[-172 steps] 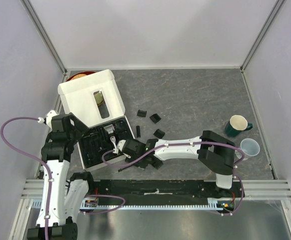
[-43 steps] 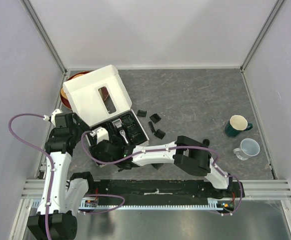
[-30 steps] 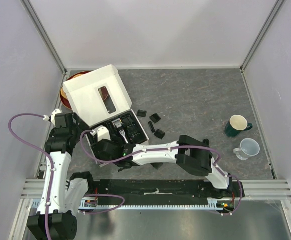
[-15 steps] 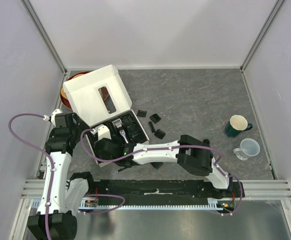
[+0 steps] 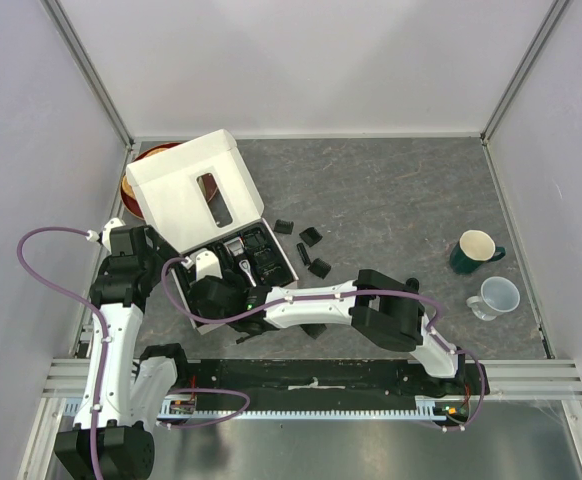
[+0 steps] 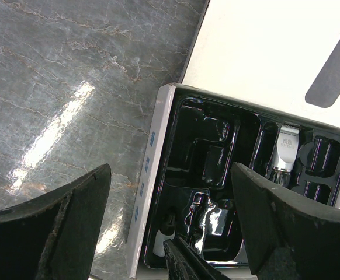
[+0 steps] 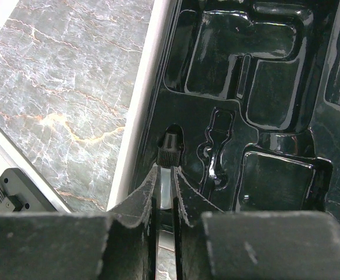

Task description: Sort the hair-cutting tools

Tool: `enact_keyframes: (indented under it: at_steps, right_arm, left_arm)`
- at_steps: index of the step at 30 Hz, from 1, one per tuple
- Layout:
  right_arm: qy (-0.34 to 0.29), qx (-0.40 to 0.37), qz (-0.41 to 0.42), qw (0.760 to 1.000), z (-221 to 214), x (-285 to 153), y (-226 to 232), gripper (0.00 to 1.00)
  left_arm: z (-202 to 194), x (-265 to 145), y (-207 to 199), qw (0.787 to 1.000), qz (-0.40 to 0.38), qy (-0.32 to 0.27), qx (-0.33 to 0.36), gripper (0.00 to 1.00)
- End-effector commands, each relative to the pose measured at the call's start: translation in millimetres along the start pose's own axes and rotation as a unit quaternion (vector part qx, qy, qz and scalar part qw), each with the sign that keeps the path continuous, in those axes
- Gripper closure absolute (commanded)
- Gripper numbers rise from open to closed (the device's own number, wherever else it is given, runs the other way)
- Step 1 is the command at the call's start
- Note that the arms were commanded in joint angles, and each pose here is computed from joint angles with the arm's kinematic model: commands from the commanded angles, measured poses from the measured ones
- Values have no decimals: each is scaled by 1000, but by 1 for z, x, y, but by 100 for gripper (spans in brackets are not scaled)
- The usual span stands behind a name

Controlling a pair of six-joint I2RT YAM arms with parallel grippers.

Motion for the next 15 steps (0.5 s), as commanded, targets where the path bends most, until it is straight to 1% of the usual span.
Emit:
enact_keyframes:
  at_steps: [1,15]
  right_arm:
    - [-2,10,5,1000,0,9,3,83]
    - [18,13,-18,1000,-16,15,-6,83]
  left_arm:
    - [6,-2,-2,1000,-8,-13,15,10]
    - [6,-2,-1,1000,-7,-15,15,10]
Point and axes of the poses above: each gripper's point midway between its finger pads, its own x axis out along the fingers, its own y axis along the line the jaws close on, z = x × y, the point moved 8 cm from there along -x, back along the fingers, and after that the axes turned 4 degrees about x, right-handed, at the moved point
